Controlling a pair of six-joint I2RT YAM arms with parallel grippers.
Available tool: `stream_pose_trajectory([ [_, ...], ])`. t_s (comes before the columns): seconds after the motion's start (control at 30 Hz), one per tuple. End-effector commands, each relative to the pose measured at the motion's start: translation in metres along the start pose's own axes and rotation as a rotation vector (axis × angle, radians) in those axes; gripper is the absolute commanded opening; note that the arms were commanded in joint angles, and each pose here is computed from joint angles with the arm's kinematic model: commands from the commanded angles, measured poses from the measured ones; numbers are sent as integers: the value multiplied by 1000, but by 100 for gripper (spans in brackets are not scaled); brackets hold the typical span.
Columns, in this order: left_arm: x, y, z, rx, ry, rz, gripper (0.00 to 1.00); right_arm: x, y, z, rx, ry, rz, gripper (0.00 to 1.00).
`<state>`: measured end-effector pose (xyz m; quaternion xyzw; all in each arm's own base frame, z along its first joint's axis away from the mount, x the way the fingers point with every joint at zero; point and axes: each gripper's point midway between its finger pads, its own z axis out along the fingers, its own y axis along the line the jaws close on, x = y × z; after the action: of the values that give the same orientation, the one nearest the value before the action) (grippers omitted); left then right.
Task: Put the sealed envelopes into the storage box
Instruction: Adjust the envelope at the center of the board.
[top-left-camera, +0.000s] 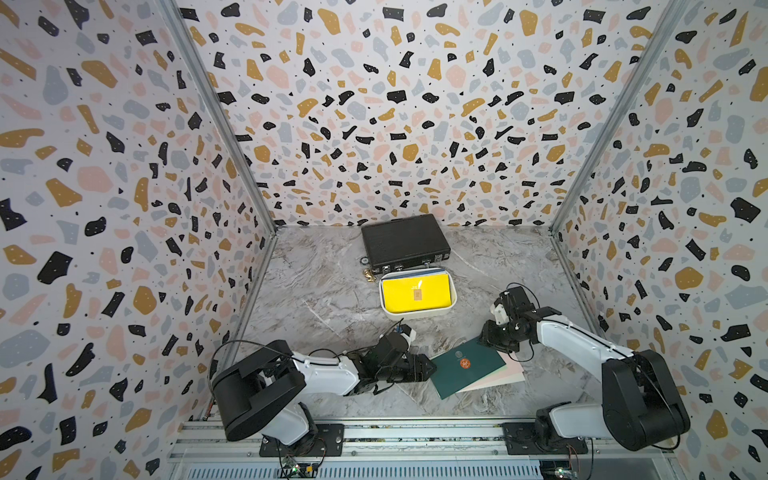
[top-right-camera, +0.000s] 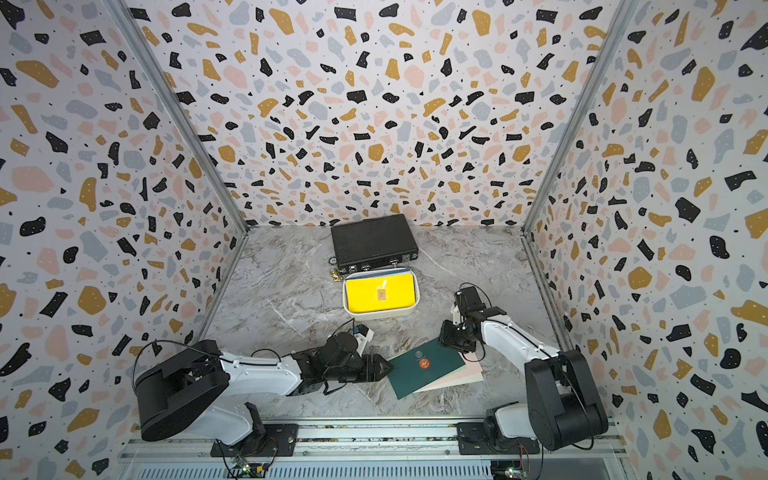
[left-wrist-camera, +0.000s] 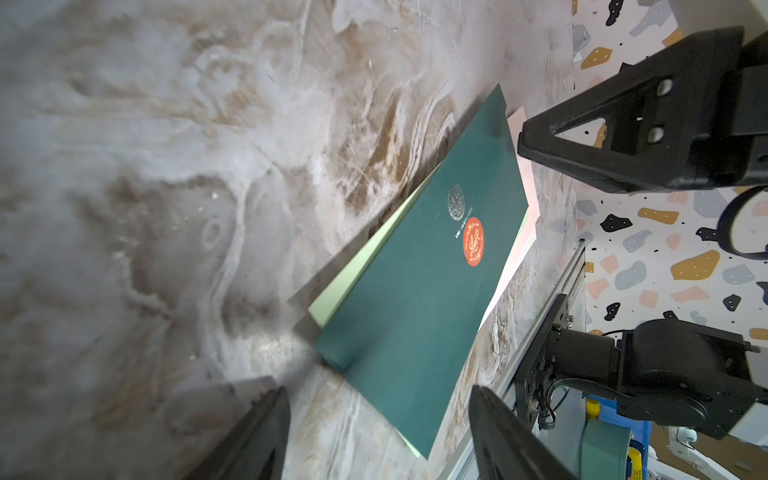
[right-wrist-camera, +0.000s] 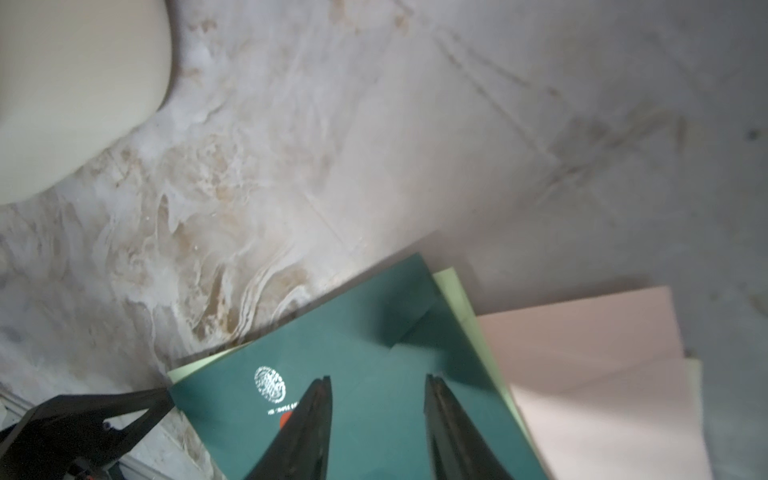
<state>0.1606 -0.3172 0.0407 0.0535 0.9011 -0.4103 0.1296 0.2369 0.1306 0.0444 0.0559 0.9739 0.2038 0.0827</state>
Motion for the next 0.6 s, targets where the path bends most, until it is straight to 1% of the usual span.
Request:
stream_pose_trajectory([
  [0.0,30,44,-6,-153,80,-42,72,12,-3,-4,21,24,-15,42],
  [0.17,31,46,-14,-159,69,-43,71,7,-30,-7,168,-20,-39,45],
  [0.33,32,47,-17,-161,70,-41,70,16,-31,3,156,34,-41,45],
  [0.5,33,50,-17,-173,75,-40,70,21,-40,6,184,28,-40,46],
  [0.57,35,50,-17,-173,79,-40,70,20,-45,2,215,19,-46,48],
])
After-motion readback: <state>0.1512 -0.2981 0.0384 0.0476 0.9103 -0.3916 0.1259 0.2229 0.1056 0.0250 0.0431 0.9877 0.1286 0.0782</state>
